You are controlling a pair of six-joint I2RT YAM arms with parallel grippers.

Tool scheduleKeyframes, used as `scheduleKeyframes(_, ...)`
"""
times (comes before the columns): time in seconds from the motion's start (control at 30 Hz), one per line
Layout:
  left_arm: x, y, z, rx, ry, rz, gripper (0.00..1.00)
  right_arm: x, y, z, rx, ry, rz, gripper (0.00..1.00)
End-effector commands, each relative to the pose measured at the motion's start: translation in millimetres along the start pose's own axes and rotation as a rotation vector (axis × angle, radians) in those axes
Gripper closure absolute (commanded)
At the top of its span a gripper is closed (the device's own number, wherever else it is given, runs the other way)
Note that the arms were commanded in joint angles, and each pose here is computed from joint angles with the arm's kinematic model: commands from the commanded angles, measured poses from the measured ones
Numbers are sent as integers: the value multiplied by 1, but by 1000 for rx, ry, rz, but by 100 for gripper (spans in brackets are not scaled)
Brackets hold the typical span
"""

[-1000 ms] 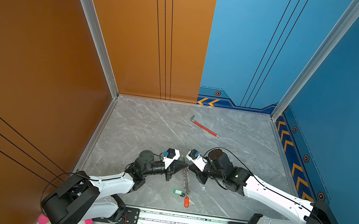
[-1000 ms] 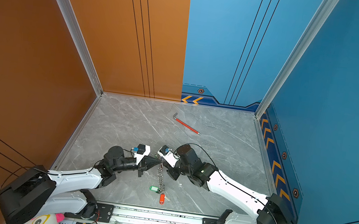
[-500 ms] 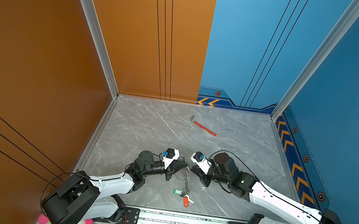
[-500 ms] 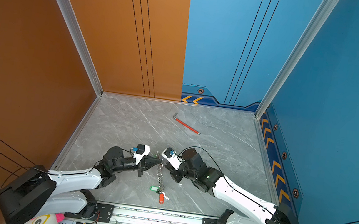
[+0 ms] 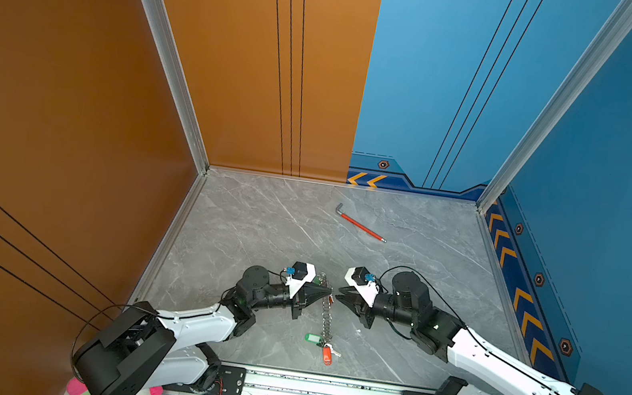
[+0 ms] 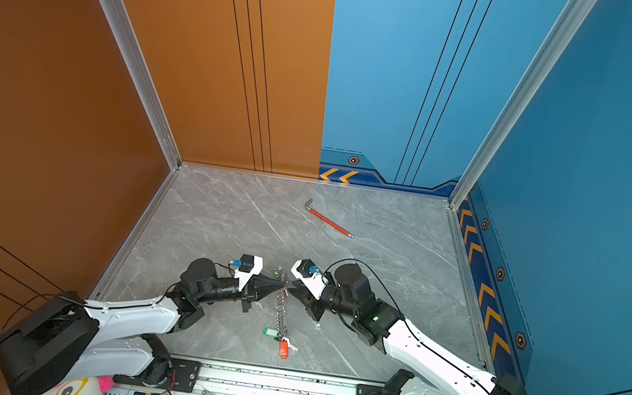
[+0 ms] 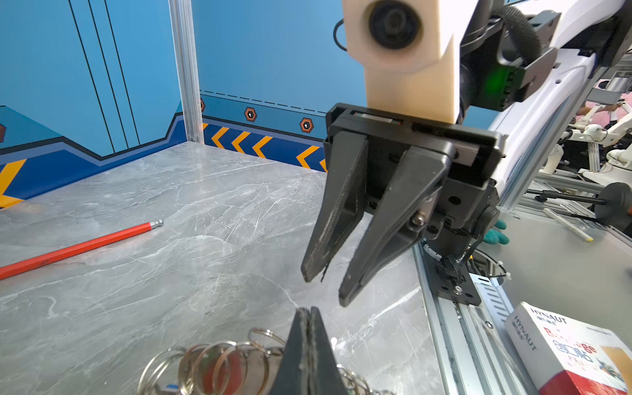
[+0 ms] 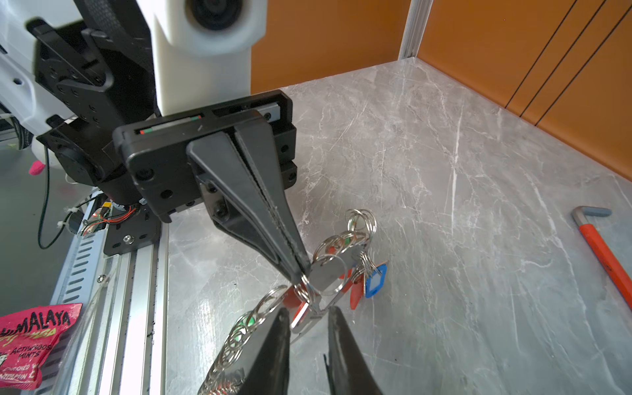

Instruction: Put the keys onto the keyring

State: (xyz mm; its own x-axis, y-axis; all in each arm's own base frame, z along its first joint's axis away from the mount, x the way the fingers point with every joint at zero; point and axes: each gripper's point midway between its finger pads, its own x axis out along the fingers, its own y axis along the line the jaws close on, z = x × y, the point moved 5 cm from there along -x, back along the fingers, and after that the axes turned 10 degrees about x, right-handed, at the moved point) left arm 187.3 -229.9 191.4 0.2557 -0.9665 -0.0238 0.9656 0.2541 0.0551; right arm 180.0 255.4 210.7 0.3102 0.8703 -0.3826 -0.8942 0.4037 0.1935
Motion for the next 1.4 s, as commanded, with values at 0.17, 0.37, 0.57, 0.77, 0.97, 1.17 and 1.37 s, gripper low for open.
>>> scheduleKeyframes(0.17, -1, -9, 14, 36, -70, -67, 100, 10, 1, -4, 0, 7, 32, 80)
scheduleKeyframes(0.37, 0, -12, 15, 29, -77, -94, 100, 11, 2, -7, 0, 22, 48, 84)
scheduleKeyframes(0.57, 1, -12, 14, 29, -76, -97, 100, 10, 6, -5, 0, 21, 74, 92)
scheduleKeyframes(0.77, 4, -7, 6, 25, -54, -82, 99, 8, -1, -7, -17, 82, 7, 100)
scheduleKeyframes(0.97, 1, 0, -2, 44, 5, -16, 79, -3, -7, -2, -84, 207, -130, 100)
scheduleKeyframes(1.17, -2, 4, -3, 56, 37, 24, 68, -4, -4, 3, -193, 388, -228, 100)
scheduleKeyframes(1.37, 0, 1, -2, 42, 32, -15, 65, 3, 7, 8, -302, 502, -223, 100)
